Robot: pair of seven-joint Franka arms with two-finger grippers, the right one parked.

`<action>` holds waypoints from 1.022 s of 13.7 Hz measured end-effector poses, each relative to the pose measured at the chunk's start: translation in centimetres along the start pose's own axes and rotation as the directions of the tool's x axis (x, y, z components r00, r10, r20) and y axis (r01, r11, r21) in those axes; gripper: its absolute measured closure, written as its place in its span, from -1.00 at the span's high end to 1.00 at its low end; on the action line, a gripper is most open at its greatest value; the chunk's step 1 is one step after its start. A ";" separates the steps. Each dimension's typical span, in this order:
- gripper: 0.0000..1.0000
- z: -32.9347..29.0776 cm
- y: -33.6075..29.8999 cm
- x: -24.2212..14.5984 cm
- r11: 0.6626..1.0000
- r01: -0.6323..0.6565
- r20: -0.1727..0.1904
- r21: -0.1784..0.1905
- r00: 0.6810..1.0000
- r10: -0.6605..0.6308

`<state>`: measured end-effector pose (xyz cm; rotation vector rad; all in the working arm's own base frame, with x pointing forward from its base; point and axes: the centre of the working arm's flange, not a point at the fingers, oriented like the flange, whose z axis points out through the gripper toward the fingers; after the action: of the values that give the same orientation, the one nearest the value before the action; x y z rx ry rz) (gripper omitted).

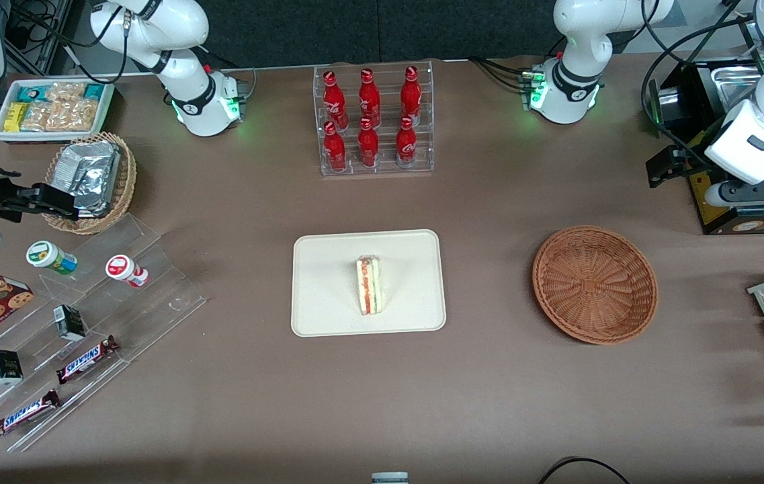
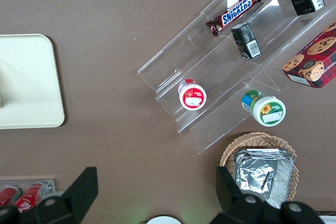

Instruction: Place sandwich from basket to tray

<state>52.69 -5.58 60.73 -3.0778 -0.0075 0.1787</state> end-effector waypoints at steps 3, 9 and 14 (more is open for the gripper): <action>1.00 0.0 1.5 -0.4 1.000 -0.028 0.010 0.005 1.000 0.028; 1.00 0.0 -0.1 -0.2 1.000 0.000 0.015 -0.004 1.000 0.000; 1.00 -1.0 0.0 -0.3 1.000 -0.003 -0.006 -0.006 1.000 0.003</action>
<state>52.54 -5.65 61.74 -3.0850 -0.0031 0.1701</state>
